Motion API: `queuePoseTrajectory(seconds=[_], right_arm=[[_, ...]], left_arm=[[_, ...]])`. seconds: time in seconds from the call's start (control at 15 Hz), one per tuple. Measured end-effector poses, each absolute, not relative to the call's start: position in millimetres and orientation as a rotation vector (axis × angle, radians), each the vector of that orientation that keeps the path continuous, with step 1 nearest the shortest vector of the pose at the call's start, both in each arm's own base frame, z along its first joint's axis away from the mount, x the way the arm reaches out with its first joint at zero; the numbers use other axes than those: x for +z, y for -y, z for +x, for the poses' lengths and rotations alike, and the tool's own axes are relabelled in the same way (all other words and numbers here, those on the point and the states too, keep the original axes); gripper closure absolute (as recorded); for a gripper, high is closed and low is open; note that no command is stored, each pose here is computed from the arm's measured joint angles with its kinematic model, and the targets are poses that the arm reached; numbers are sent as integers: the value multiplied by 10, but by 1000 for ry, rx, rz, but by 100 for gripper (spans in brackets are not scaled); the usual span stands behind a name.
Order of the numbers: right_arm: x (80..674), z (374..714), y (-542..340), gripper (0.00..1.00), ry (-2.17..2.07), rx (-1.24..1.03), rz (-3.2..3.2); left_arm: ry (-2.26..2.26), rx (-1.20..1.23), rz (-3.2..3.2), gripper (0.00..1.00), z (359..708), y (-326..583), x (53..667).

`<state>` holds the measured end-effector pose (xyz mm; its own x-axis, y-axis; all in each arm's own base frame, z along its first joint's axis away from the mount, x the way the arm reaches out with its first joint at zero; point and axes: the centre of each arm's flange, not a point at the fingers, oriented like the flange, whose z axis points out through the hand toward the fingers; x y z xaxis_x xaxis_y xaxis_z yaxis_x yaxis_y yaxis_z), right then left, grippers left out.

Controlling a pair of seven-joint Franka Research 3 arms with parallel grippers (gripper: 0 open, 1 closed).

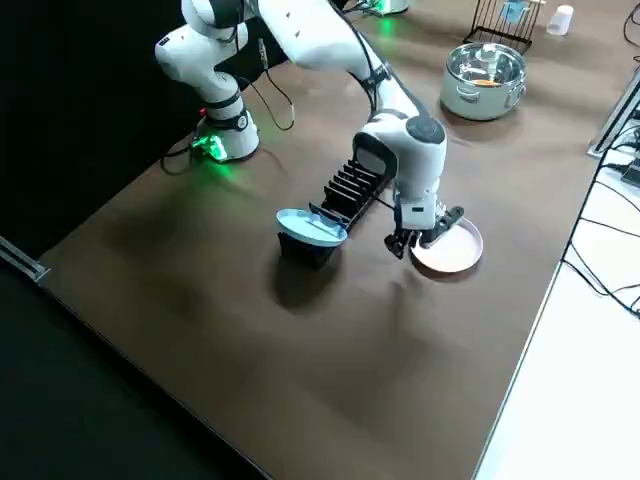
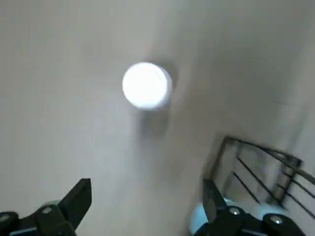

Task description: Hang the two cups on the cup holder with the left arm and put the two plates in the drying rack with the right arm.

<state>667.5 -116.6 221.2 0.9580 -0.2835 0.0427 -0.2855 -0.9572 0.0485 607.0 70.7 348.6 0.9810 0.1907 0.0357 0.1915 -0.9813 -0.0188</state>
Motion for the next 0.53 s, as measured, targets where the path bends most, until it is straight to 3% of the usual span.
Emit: queuePoseTrajectory(seconds=[0.4,0.53], right_arm=[[1882,6862,860,57,840,139,3004],[1787,6864,878,59,855,159,3003]], left_arm=[[-72,-116,-3058,0,6246,-1084,2445],[-92,-171,-3063,0,6336,-1093,2378]])
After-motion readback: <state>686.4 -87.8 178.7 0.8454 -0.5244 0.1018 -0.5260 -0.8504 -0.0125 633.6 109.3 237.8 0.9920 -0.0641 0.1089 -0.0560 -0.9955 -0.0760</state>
